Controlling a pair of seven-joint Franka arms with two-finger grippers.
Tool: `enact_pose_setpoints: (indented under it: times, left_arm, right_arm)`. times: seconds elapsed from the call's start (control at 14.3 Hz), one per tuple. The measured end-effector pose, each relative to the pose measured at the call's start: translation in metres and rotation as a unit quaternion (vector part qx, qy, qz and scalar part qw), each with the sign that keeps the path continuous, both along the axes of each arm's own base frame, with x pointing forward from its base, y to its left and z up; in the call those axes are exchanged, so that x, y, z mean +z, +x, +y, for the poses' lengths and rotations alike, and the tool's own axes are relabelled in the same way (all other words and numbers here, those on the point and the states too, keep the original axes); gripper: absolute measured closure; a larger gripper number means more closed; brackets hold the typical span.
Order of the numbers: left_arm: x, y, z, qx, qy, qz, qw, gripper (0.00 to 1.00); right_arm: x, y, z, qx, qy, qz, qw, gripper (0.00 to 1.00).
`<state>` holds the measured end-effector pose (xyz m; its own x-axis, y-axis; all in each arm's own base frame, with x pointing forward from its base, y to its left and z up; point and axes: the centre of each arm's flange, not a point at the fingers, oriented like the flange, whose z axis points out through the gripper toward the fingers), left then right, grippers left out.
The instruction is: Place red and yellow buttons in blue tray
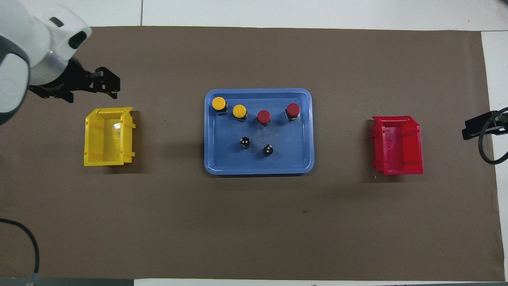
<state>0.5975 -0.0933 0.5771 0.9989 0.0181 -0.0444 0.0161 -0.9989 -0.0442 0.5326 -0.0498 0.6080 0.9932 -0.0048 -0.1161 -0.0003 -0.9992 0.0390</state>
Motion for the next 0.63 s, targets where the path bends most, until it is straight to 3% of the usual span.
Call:
enact_pose_setpoints:
  times: [0.35, 0.63]
  left_arm:
    - [0.032, -0.036, 0.090, 0.026, -0.012, -0.014, 1.000, 0.00]
    - [0.037, -0.038, 0.091, -0.004, -0.014, -0.017, 1.000, 0.00]
  right_arm:
    - [0.002, -0.001, 0.003, 0.003, 0.000, -0.002, 1.000, 0.00]
    - [0.002, -0.001, 0.003, 0.002, 0.000, -0.002, 1.000, 0.00]
